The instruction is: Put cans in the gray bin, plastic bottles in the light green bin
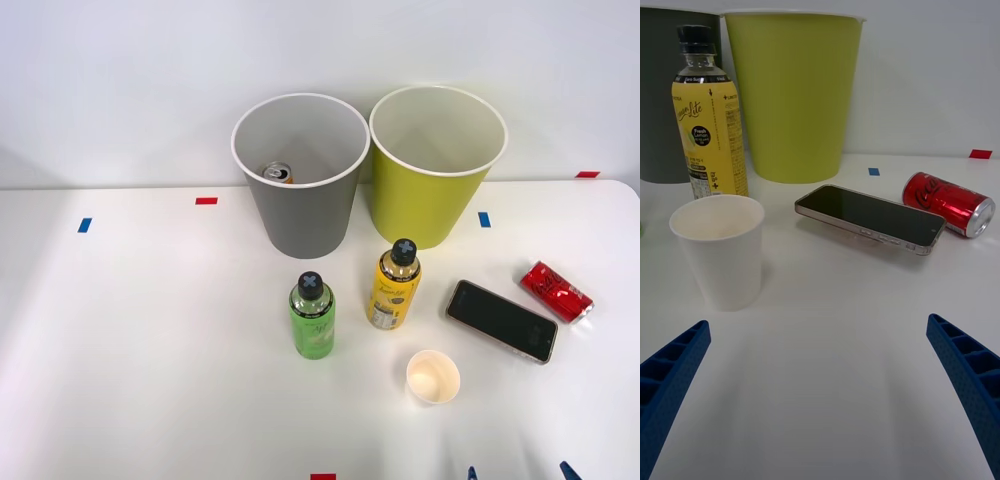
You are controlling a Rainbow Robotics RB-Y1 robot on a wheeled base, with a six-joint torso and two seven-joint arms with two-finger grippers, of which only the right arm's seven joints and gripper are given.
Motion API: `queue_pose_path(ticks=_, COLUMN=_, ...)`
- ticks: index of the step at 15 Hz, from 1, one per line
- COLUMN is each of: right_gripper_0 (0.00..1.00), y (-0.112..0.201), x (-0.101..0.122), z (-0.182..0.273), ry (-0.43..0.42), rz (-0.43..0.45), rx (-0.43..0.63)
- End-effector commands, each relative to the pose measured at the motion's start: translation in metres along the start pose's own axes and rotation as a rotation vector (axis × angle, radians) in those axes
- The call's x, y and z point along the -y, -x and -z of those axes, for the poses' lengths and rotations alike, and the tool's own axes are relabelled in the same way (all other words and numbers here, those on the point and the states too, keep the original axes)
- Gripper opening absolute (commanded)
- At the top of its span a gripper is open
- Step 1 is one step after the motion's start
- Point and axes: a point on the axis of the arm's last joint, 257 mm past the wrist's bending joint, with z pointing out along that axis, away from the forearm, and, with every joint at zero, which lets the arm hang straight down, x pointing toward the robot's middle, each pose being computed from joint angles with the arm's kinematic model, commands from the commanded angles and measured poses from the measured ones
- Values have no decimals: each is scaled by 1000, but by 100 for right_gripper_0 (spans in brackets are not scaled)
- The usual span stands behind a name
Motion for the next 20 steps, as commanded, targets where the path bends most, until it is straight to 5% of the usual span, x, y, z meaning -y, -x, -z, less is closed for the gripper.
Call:
queue_pose_path(ticks=1, right_gripper_0=100, y=0, x=0, z=0, ry=0, rz=0, rx=0)
queue_pose_path(ticks=20, right_gripper_0=100, y=0, x=0, z=0, ry=0, rz=0, rx=0)
